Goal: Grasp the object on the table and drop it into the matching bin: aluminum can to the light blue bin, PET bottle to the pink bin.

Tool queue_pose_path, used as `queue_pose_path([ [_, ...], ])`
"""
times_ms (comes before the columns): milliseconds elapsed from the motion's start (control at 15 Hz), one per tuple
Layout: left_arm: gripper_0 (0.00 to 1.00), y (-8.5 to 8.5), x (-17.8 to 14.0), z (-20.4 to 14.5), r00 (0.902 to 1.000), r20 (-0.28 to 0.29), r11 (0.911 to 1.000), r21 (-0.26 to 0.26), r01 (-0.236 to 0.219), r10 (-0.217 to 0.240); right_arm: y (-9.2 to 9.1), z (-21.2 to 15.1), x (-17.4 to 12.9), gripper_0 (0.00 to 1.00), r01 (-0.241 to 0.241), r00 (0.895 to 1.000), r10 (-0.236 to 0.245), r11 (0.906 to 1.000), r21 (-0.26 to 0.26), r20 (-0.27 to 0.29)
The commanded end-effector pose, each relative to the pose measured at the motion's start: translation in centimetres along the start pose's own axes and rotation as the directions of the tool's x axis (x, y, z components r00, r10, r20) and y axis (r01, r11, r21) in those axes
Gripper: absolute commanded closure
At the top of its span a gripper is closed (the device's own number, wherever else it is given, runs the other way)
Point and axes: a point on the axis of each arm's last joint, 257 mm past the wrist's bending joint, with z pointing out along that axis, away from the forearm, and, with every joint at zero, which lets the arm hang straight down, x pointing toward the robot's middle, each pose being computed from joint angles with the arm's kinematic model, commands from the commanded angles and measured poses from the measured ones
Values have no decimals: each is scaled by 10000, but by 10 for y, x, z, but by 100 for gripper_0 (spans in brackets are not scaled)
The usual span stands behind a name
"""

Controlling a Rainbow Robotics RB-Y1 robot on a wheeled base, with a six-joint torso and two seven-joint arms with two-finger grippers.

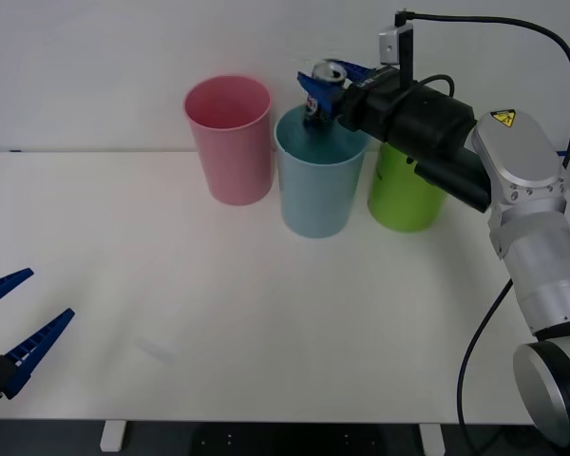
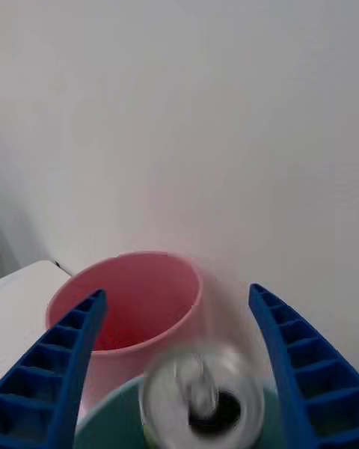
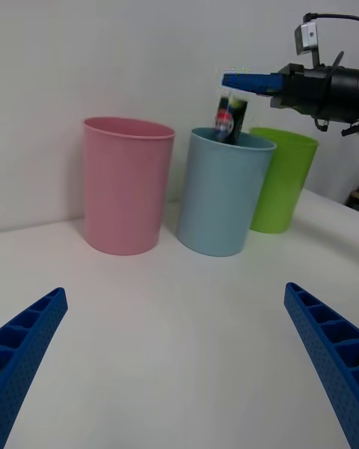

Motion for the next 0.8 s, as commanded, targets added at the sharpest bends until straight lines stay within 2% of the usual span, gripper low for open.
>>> queue_pose_path([
  [67, 0, 0, 0, 0, 10000, 0, 10000, 0, 0, 0, -1, -1, -1, 0, 54, 10000, -54, 10000, 11, 31],
  [600, 0, 0, 0, 0, 10000, 0, 10000, 0, 0, 0, -7, -16, -1, 0, -105, 9998, 103, 9999, 106, 189],
  [800, 0, 0, 0, 0, 10000, 0, 10000, 0, 0, 0, -8, -38, -3, 0, 168, 9993, -173, 9997, 160, 319],
])
